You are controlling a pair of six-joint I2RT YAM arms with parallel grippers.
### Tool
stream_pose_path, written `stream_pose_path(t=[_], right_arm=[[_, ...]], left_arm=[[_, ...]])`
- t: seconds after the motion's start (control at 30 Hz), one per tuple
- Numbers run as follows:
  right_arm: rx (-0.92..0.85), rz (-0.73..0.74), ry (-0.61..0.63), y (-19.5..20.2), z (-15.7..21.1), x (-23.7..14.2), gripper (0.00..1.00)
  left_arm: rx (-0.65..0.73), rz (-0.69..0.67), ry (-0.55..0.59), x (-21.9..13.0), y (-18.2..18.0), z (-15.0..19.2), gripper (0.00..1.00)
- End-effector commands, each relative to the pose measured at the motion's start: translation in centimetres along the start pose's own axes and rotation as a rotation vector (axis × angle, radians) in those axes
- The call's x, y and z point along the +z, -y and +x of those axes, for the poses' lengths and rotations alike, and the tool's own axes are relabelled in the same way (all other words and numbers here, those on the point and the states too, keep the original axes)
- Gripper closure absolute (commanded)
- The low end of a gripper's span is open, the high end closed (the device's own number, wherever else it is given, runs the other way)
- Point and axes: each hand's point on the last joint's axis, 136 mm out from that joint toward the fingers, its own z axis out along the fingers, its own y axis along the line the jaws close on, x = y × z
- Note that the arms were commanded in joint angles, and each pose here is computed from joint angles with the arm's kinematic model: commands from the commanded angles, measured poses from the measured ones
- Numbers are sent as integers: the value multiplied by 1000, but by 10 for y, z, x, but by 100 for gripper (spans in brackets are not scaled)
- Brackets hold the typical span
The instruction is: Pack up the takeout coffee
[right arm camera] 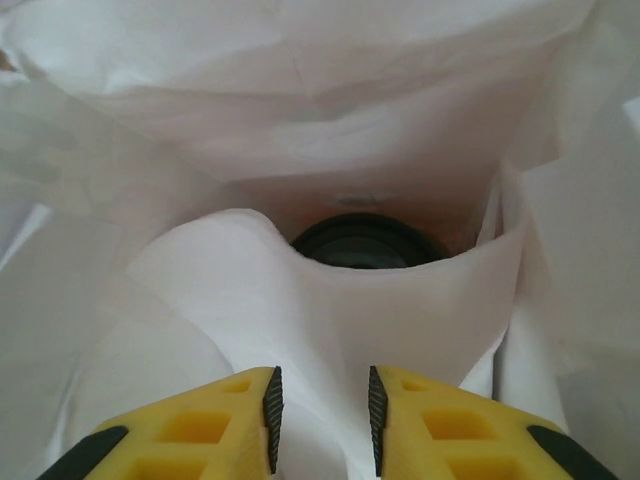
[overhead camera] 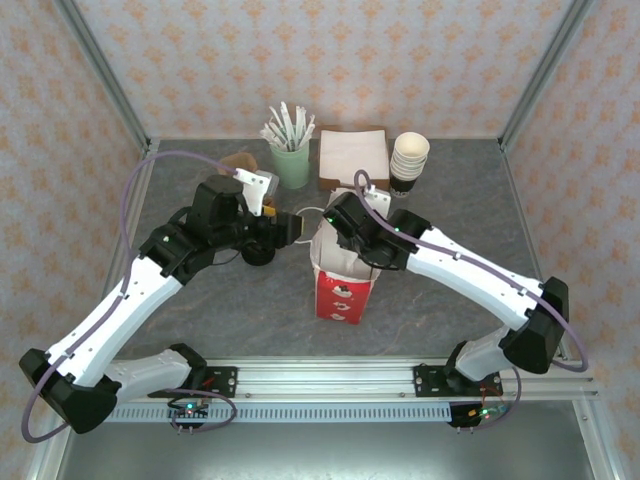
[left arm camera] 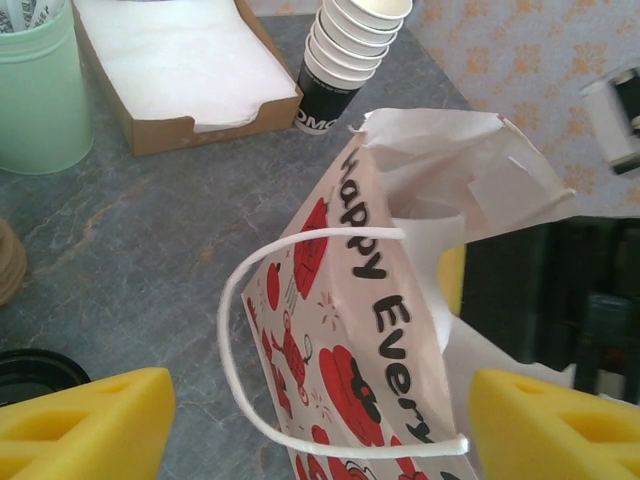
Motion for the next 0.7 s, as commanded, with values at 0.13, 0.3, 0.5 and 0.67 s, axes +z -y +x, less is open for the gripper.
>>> stream_pose_path(t=[0.13, 0.3, 0.5, 0.67], right_arm=[[-21, -102, 8, -24, -13, -6, 67], [-66, -180, 80, -40, -46, -42, 65], [-83, -240, 230, -31, -92, -98, 61], [-85, -131, 390, 24, -123, -125, 44]], left_arm=[[10, -107, 38, -13, -19, 4, 22], [4, -219, 156, -39, -34, -19, 19], [-10, -446, 328, -80, -70, -49, 8], [-39, -708, 467, -115, -113, -55, 0]])
